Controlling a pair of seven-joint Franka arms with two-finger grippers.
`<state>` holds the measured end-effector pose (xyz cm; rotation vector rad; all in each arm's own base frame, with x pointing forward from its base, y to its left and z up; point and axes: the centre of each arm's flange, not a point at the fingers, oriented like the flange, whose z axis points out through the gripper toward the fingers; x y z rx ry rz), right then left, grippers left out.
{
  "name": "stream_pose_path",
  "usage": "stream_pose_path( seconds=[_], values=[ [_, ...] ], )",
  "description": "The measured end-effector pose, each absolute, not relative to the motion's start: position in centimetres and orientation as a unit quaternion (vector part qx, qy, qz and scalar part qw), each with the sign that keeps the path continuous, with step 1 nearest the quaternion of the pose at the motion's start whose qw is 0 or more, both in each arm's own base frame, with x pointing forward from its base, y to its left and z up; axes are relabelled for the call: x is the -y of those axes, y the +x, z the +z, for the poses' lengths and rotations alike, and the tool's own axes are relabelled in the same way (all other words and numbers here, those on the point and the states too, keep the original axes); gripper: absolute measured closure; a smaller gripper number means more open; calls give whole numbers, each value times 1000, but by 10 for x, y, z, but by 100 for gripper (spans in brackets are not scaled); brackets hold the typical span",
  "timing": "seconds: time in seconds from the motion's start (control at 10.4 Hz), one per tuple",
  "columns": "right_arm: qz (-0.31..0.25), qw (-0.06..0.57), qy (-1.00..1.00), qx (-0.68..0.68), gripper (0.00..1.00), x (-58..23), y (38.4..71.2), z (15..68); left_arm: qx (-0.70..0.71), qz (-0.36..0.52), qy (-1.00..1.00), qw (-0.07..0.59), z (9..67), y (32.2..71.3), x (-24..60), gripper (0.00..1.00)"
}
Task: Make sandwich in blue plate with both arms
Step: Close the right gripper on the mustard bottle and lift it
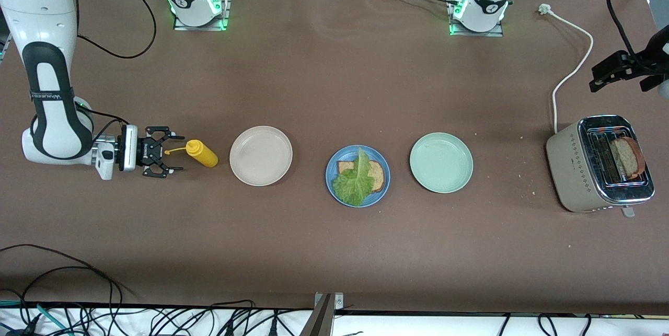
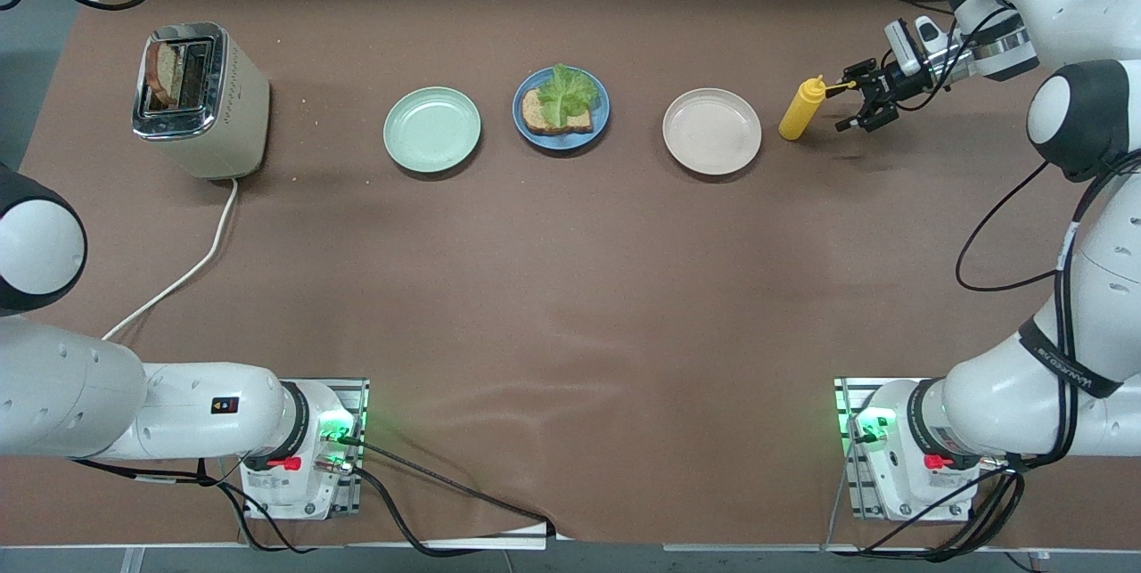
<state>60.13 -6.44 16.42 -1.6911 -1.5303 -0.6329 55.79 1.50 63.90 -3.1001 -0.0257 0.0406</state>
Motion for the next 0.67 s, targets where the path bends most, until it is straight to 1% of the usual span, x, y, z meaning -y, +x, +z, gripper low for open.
stream_pose_path(
  seconds=[0.1,0.29,0.67],
  values=[
    [-273,378,-655,595,0,64,602,156,9,13,-1000,21,639,558,-16,0],
    [-294,394,-646,585,0,69,596,146,10,13,-1000,21,639,558,-17,0],
    [-323,473,-604,554,0,58,575,122,10,13,-1000,21,639,558,-17,0]
  ],
)
